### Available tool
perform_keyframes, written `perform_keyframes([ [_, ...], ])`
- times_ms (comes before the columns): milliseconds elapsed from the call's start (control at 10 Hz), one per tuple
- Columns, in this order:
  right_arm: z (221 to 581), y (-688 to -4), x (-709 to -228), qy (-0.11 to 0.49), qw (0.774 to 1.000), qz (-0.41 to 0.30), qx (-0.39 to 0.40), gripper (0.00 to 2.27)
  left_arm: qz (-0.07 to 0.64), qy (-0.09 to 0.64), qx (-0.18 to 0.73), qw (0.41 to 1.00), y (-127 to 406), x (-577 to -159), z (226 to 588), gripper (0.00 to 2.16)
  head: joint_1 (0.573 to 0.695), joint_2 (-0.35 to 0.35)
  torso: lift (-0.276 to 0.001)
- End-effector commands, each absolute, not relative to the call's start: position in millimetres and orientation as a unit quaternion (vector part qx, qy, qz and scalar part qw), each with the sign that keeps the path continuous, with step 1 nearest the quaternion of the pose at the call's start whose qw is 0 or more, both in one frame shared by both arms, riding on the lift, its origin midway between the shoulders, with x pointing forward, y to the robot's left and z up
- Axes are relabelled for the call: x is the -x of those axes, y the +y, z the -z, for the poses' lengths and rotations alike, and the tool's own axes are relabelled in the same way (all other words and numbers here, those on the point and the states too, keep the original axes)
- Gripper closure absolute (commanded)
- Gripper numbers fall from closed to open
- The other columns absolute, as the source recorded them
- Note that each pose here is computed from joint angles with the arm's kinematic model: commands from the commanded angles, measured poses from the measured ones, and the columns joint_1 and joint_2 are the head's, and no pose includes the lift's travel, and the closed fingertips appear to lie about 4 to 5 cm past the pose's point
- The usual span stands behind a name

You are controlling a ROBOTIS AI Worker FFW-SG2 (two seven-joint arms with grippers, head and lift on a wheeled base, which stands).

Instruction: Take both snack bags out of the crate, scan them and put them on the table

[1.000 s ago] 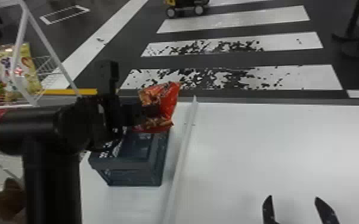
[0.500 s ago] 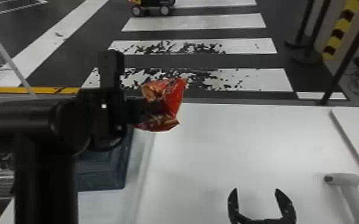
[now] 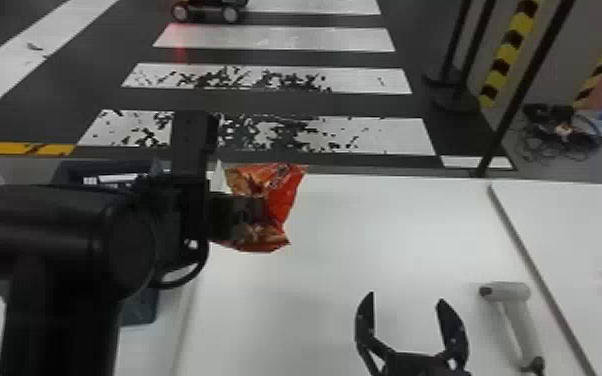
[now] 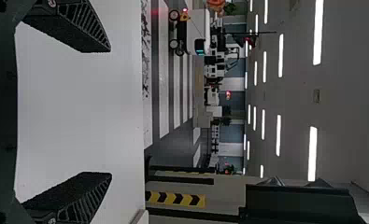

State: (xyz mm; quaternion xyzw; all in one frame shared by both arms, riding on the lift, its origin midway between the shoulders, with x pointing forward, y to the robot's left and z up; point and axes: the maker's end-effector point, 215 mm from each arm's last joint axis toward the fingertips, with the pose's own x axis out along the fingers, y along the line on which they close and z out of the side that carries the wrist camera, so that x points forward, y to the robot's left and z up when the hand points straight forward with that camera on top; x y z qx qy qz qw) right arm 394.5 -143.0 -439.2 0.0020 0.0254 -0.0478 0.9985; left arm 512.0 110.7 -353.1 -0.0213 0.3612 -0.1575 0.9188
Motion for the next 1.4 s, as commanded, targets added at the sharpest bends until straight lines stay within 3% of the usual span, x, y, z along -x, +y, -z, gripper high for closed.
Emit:
perform_keyframes([
  [0, 431, -147, -394, 0.013, 0.998, 0.055, -0.011, 0.04, 0.163, 0.373, 0.006, 0.913, 95, -499, 371, 2.05, 0.695, -0.038, -0.094],
  [1000, 425, -167, -394, 0.002, 0.997, 0.074, -0.024, 0.04, 0.157, 0.364, 0.005, 0.918, 2, -443, 470, 2.05, 0.695, -0.190, -0.094],
  [1100, 426, -167, -393, 0.003, 0.997, 0.074, -0.024, 0.04, 0.148, 0.358, 0.006, 0.922, -1, -444, 473, 1.95, 0.695, -0.206, -0.094],
  [1300, 426, -167, -393, 0.003, 0.997, 0.074, -0.024, 0.04, 0.148, 0.343, 0.019, 0.928, -5, -449, 466, 0.01, 0.695, -0.220, -0.094],
])
